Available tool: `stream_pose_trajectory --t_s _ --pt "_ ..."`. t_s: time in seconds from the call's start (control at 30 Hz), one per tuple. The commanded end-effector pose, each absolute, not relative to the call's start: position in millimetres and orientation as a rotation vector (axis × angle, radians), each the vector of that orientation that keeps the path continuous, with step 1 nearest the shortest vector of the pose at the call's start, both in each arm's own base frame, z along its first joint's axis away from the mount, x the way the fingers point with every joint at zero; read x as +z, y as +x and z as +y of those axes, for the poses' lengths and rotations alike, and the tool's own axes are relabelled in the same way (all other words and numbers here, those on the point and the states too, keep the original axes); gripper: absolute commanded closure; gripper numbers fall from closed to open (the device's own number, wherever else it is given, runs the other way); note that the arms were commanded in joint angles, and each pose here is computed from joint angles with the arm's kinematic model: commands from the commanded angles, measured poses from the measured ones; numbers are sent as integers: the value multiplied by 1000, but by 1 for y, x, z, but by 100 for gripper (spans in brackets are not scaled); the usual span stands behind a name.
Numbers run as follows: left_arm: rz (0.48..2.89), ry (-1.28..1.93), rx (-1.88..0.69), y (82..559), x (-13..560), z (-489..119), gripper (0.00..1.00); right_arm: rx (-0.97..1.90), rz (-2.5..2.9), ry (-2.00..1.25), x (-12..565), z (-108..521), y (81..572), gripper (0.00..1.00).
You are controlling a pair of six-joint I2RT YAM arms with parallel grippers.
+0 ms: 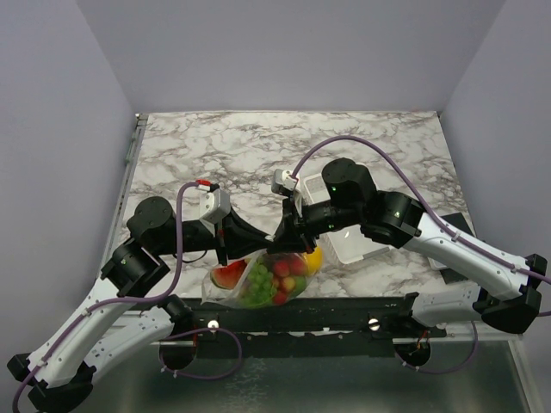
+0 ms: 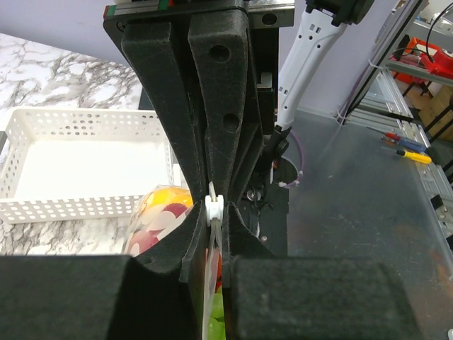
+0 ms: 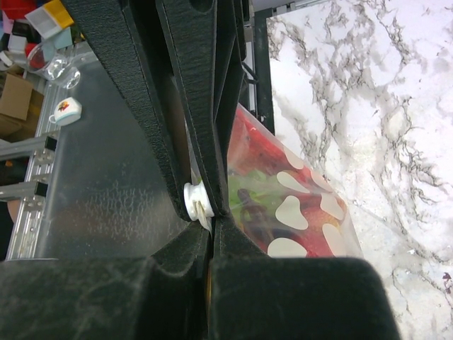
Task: Place the food in the zip-top bag and seal the zipper
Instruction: Zip the zipper food storage bag at the center of the board.
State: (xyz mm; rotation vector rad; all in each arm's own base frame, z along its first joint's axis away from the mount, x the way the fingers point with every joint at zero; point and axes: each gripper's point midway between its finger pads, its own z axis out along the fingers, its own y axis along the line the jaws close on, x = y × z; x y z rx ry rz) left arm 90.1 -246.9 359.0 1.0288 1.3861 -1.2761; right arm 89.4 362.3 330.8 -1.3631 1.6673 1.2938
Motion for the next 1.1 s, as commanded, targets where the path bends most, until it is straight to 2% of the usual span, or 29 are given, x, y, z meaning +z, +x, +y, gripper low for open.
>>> stream_pose_trajectory --t_s 0.0,0.2,0.23,0.33,1.07 --pt "1310 1059 -1275 84 374 -246 92 1334 1607 -1344 350 366 87 99" --pt "1316 1054 -1272 86 374 -246 87 1338 1613 -1343 348 367 87 99" --pt "1315 1054 -1272 87 375 -247 88 1338 1612 -1342 349 367 87 99" --pt "1312 1060 -1274 86 375 -247 100 1337 1613 -1341 348 366 87 99" --pt "1321 1022 -1247 87 369 -241 100 1255 1525 -1230 385 331 85 99"
